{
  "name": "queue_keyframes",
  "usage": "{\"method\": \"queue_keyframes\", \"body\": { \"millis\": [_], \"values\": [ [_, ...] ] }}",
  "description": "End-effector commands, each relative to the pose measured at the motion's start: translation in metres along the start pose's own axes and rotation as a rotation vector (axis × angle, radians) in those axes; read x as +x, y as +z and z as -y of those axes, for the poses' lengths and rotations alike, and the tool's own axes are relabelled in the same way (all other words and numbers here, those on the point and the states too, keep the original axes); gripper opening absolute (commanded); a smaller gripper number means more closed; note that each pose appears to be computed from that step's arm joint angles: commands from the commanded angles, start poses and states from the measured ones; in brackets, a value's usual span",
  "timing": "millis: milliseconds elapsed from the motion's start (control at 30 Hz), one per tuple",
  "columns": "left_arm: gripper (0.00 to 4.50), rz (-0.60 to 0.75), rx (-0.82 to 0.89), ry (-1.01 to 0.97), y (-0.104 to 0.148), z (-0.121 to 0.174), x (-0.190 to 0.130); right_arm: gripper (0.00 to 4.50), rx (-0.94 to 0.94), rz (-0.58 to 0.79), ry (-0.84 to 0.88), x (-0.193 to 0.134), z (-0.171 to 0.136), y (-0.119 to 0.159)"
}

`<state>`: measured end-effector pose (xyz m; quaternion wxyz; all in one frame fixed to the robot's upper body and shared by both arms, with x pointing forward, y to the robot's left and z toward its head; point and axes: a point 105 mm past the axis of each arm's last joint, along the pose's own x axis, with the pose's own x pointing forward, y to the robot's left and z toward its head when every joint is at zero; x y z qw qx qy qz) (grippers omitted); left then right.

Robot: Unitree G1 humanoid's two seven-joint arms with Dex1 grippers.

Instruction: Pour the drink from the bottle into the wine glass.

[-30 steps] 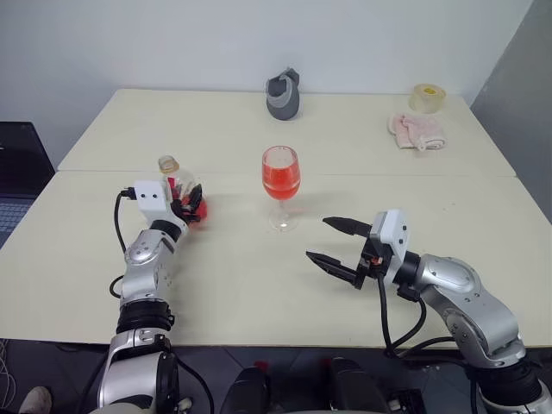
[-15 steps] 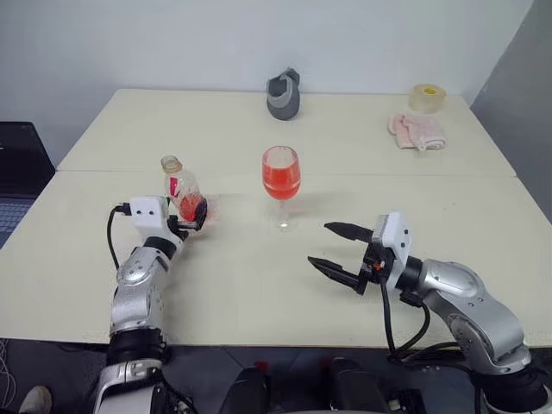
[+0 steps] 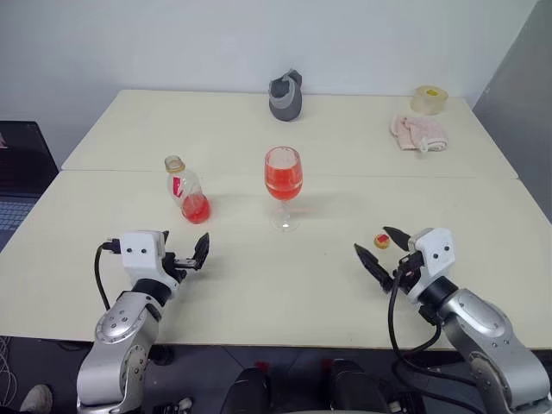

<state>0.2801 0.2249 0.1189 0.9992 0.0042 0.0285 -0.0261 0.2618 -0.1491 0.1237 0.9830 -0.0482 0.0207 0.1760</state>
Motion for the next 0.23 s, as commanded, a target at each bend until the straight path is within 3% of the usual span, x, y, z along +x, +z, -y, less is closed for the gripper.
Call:
{"method": "queue_keyframes", "body": {
  "millis": [33,233],
  "values": [
    [4.48,0.039,0.011,-0.002,0.0143,0.0125,-0.0042,3.88,-0.014,0.036,-0.088,-0.0069,-0.0036,0.0096],
    [4.48,0.02,-0.001,-0.003,0.0086,0.0199,-0.0102,3.88,0.005,0.02,-0.137,-0.0102,-0.0099,0.0029]
  ]
}}
